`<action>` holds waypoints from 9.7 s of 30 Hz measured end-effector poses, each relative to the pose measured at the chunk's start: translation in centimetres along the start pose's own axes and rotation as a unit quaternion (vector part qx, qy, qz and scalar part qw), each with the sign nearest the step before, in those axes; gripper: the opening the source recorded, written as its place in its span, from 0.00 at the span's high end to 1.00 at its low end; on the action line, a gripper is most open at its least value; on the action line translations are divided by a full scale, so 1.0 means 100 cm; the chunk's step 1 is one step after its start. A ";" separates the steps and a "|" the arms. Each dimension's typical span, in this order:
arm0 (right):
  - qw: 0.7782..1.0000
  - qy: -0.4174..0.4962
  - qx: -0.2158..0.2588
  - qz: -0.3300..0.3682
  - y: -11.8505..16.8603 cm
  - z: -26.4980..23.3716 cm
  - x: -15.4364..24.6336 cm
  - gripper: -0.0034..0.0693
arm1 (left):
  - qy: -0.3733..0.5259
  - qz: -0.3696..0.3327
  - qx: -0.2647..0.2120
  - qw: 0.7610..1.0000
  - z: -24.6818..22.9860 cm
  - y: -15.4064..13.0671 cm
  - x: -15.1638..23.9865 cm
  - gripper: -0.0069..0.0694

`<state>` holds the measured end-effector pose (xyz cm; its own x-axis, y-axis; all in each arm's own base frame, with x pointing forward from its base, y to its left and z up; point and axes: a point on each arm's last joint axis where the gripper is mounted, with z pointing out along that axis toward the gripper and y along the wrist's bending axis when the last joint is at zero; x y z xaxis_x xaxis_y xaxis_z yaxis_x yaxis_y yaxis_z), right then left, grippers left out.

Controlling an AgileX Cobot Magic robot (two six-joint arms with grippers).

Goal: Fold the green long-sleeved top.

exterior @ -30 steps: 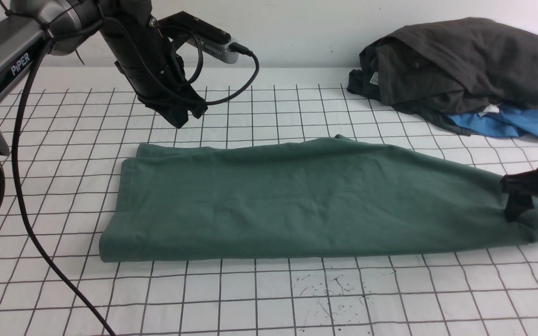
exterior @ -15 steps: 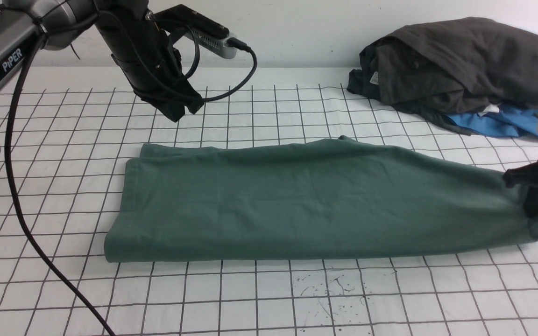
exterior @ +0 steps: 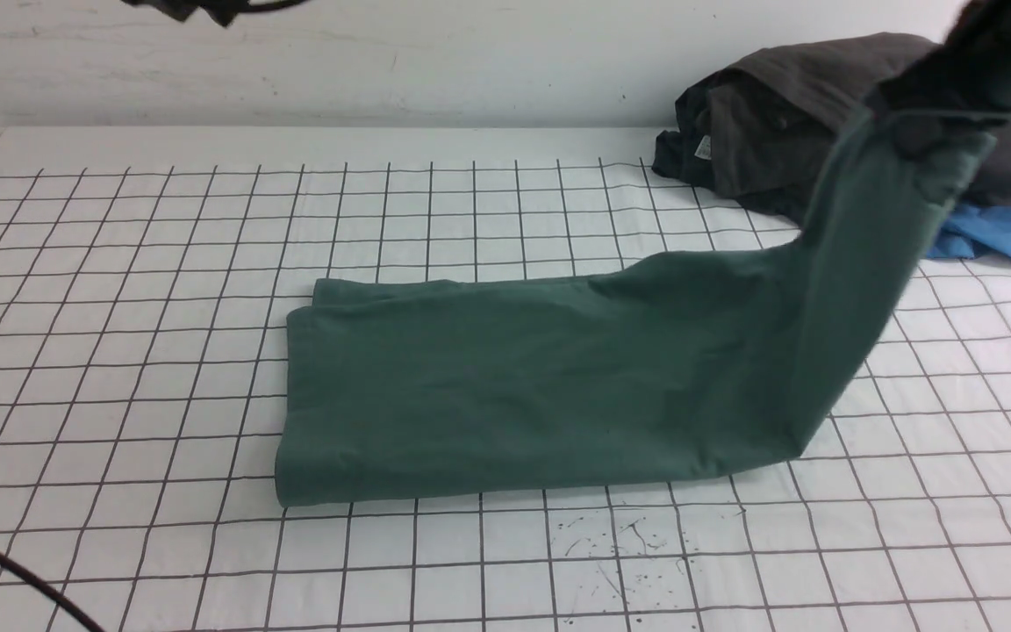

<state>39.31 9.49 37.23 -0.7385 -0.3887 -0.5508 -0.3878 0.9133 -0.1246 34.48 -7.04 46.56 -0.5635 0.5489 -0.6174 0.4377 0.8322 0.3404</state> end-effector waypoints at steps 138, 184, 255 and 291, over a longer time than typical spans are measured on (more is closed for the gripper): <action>0.975 0.131 -0.106 -0.144 0.201 0.187 0.024 0.97 | -0.142 -0.220 -0.053 0.964 -0.147 -0.142 0.350 0.92; 0.902 -0.412 -0.125 -0.032 0.084 -0.191 0.262 0.97 | -0.142 -0.220 -0.053 0.964 -0.147 -0.142 0.350 0.92; 0.895 -0.367 0.156 0.201 0.064 -0.041 0.393 0.97 | -0.153 -0.222 -0.046 0.962 -0.137 -0.144 0.347 0.92; 0.895 -0.367 0.156 0.202 0.064 -0.041 0.393 0.97 | -0.234 -0.300 -0.112 0.918 -0.003 -0.167 0.384 0.92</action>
<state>5.51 -0.49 18.19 -0.1787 0.0597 -0.9821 0.0859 0.9953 0.0448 5.32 0.11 17.38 -0.2709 -0.0626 -0.9606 -0.0374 0.9978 -0.0545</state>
